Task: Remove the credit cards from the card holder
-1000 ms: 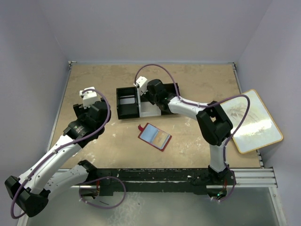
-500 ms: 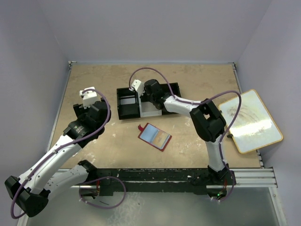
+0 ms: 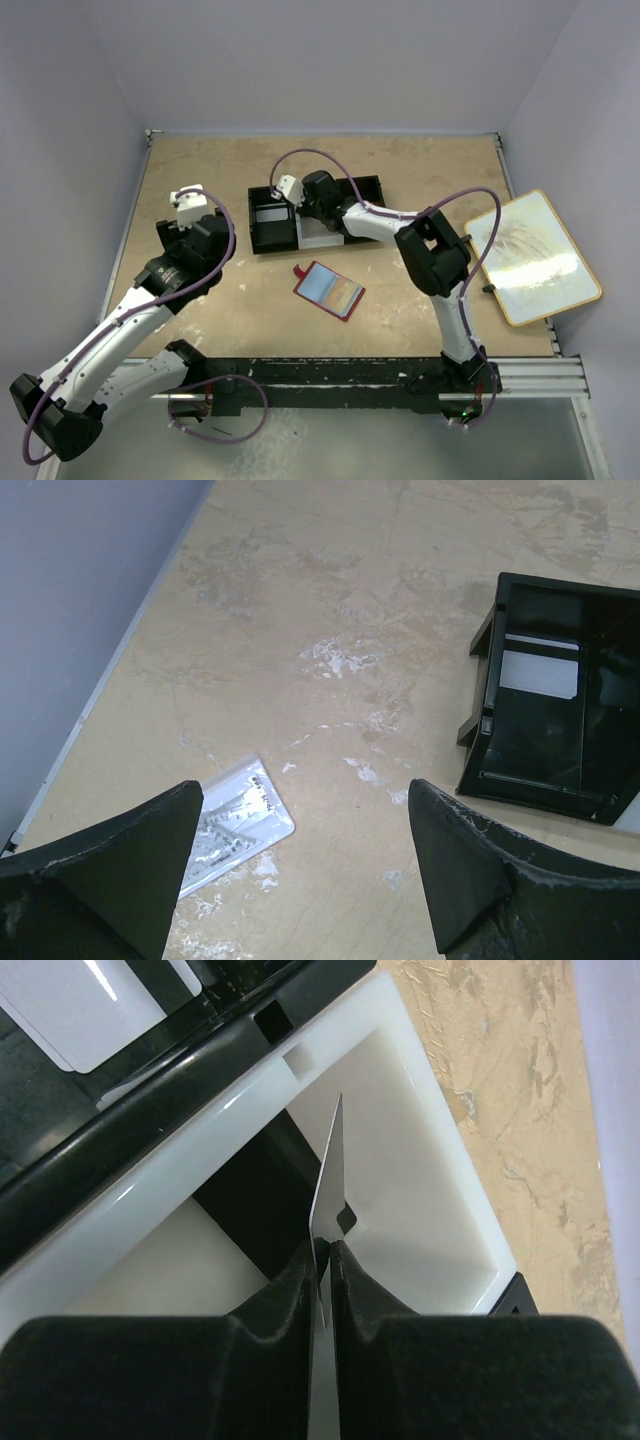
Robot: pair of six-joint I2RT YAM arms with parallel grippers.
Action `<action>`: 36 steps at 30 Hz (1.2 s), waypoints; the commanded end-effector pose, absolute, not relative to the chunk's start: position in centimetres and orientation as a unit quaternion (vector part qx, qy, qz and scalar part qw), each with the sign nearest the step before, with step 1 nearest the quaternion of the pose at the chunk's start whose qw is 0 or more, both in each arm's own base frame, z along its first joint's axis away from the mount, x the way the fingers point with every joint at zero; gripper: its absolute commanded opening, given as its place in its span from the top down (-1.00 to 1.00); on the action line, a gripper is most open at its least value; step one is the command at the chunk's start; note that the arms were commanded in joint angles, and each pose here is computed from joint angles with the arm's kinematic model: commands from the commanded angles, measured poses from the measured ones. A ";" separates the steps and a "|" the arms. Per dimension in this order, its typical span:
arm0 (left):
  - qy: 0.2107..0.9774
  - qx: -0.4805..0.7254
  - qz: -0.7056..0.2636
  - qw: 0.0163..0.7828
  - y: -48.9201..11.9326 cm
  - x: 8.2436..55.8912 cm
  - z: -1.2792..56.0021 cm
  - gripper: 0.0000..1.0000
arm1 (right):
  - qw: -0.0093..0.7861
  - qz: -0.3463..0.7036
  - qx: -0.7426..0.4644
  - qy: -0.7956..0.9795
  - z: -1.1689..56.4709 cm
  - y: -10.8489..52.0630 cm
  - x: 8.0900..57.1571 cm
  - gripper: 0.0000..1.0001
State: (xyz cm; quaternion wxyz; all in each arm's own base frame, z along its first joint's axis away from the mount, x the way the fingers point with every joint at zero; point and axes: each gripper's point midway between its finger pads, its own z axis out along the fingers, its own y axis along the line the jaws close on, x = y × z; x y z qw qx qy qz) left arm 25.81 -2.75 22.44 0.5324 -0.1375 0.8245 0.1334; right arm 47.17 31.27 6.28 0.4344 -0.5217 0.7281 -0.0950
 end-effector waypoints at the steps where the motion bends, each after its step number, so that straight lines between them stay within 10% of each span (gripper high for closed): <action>1: 0.815 -0.145 0.125 0.547 -2.8 26.1 23.3 -0.63 | 0.436 -0.082 -0.530 0.723 7.6 32.0 47.4 0.73; 24: 0.823 -0.134 0.122 0.539 -3.2 26.3 22.7 -0.63 | 0.401 -0.052 -0.565 0.719 5.9 32.6 46.1 0.53; 27: 0.823 -0.134 0.123 0.537 -3.3 26.4 22.6 -0.63 | 0.401 -0.050 -0.567 0.718 6.0 32.6 46.0 0.11; 36: 0.825 -0.132 0.124 0.535 -3.3 26.4 22.5 -0.63 | 0.440 -0.037 -0.535 0.720 8.5 33.1 46.3 0.09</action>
